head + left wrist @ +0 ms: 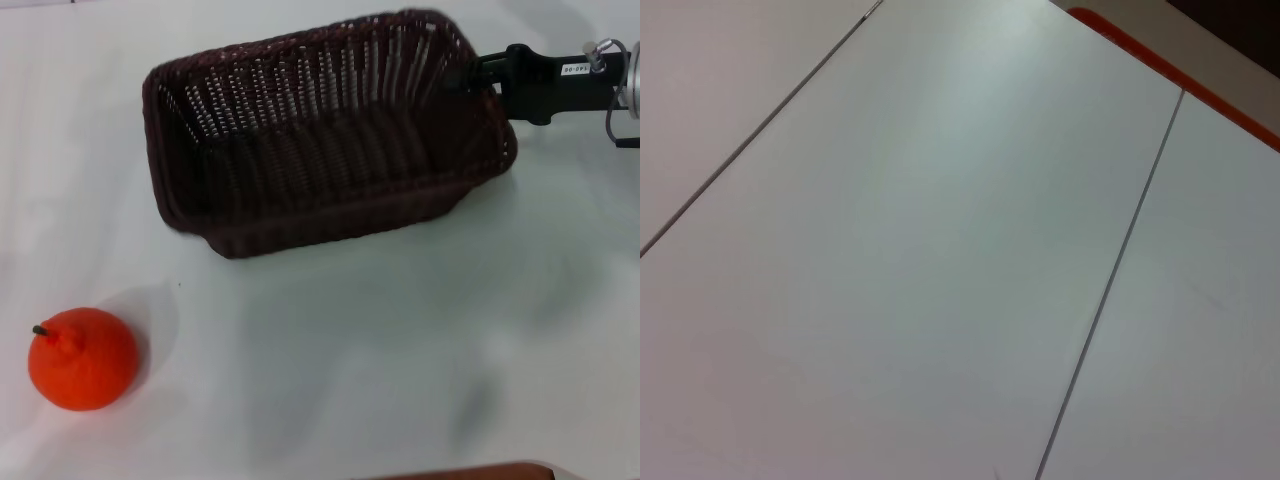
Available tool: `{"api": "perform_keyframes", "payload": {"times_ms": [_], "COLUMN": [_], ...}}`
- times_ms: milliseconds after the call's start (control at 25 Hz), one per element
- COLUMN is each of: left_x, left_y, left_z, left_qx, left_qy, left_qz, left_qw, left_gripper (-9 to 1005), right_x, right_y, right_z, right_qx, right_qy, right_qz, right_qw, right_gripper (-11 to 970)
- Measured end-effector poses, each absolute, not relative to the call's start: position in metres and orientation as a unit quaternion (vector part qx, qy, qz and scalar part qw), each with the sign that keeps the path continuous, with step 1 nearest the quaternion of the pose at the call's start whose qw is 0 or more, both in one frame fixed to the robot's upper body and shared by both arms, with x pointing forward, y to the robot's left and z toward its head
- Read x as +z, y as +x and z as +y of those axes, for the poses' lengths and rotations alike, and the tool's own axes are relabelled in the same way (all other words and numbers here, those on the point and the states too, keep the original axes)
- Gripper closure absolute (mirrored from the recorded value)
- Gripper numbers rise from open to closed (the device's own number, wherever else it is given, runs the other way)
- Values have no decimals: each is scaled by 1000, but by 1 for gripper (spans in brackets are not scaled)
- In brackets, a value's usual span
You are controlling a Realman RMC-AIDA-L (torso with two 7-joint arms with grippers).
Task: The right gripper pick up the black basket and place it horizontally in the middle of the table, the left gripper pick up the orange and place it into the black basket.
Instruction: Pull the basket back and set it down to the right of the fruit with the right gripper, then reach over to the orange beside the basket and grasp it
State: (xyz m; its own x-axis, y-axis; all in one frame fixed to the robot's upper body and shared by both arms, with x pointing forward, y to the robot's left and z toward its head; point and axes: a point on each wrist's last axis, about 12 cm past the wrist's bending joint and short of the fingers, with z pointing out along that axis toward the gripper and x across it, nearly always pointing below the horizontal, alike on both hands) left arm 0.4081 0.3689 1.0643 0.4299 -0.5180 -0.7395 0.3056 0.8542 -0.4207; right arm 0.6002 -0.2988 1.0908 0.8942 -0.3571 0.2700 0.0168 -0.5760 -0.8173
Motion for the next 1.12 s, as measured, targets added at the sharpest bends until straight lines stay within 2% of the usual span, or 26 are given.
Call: {"api": "perform_keyframes", "payload": {"times_ms": [400,600,880,1120], "left_x": [1065,1066,1057,1041], "left_y": [409,409,394,377], "left_z": [372,374,371,362], "left_qx": [-243,-268,-320,-372], "left_qy": [-110,-60,54,125], "left_qz": [479,511,594,658], "left_qw": [836,815,736,643], "left_gripper": [215,221,230,237], "right_x": [1087,1096,1112,1121], "right_y": [594,596,614,637], "right_z": [-300,-318,-344,-334], "right_qx": [-195,-227,-327,-401], "right_qy": [-862,-851,-828,-804], "right_qz": [100,121,154,160], "right_qw": [456,458,429,409], "right_gripper": [251,92,75,80]}}
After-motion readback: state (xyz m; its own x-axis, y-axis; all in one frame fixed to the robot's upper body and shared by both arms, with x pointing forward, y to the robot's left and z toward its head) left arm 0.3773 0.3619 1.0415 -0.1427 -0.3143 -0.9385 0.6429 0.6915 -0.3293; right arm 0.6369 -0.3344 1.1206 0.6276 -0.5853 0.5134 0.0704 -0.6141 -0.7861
